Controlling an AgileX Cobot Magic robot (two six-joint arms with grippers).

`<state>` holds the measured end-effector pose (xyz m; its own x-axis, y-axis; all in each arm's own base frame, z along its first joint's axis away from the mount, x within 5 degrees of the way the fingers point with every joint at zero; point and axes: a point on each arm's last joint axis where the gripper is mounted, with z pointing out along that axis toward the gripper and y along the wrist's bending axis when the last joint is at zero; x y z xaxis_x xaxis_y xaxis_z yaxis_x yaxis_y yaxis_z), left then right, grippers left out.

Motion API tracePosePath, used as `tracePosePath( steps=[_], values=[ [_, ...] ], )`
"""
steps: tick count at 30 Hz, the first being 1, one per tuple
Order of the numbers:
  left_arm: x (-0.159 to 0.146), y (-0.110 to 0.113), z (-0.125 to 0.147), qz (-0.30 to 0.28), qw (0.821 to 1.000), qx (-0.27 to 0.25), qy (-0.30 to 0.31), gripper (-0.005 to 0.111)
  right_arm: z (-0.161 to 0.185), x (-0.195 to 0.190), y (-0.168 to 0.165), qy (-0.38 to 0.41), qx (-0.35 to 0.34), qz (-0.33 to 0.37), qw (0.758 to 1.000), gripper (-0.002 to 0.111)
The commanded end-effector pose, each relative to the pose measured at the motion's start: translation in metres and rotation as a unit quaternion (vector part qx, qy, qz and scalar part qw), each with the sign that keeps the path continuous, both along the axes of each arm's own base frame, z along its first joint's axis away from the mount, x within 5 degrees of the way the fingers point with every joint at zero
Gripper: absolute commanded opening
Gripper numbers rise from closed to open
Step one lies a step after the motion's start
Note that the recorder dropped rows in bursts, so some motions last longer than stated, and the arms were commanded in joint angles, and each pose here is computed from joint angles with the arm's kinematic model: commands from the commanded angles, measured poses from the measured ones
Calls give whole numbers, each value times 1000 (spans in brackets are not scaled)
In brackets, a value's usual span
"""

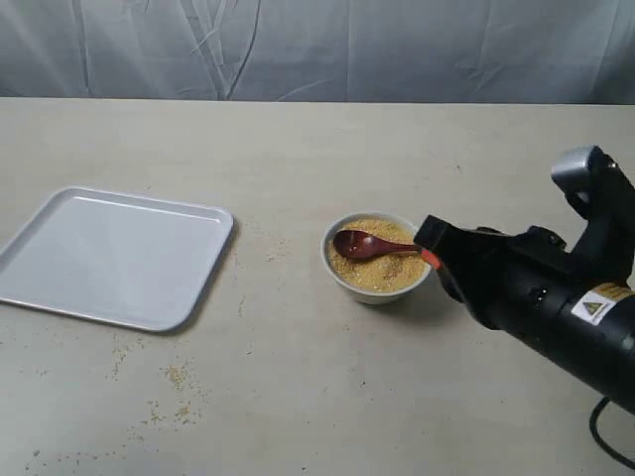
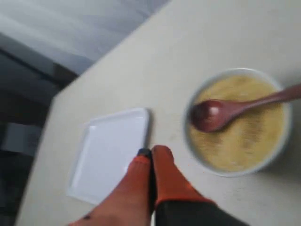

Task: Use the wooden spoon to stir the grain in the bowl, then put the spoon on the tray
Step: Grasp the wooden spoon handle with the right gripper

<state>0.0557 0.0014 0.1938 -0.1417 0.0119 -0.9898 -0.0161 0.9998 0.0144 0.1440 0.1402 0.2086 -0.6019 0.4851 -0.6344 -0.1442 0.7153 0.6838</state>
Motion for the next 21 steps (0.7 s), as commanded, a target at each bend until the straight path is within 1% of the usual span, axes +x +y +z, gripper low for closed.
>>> tracePosePath(
  steps=[1, 4, 8, 10, 12, 14, 19, 21],
  values=[
    [0, 0, 0, 0, 1000, -2, -7, 0, 1, -2, 4, -17, 104, -35, 994, -1],
    [0, 0, 0, 0, 1000, -2, -7, 0, -23, -1, -7, 49, 94, -109, 988, -1],
    [0, 0, 0, 0, 1000, -2, -7, 0, -48, -1, -15, 100, 72, -170, 978, -1],
    [0, 0, 0, 0, 1000, -2, -7, 0, -55, 0, -19, 114, 79, -206, 969, -1],
    [0, 0, 0, 0, 1000, -2, -7, 0, -61, 1, -22, 137, 99, -249, 954, -1],
    [0, 0, 0, 0, 1000, -2, -7, 0, -66, 1, -22, 158, 118, -267, 943, -1],
    [0, 0, 0, 0, 1000, -2, -7, 0, -69, 7, -21, 143, 167, -293, 930, -1],
    [0, 0, 0, 0, 1000, -2, -7, 0, -72, 11, -20, 146, 177, -285, 931, -1]
  ],
)
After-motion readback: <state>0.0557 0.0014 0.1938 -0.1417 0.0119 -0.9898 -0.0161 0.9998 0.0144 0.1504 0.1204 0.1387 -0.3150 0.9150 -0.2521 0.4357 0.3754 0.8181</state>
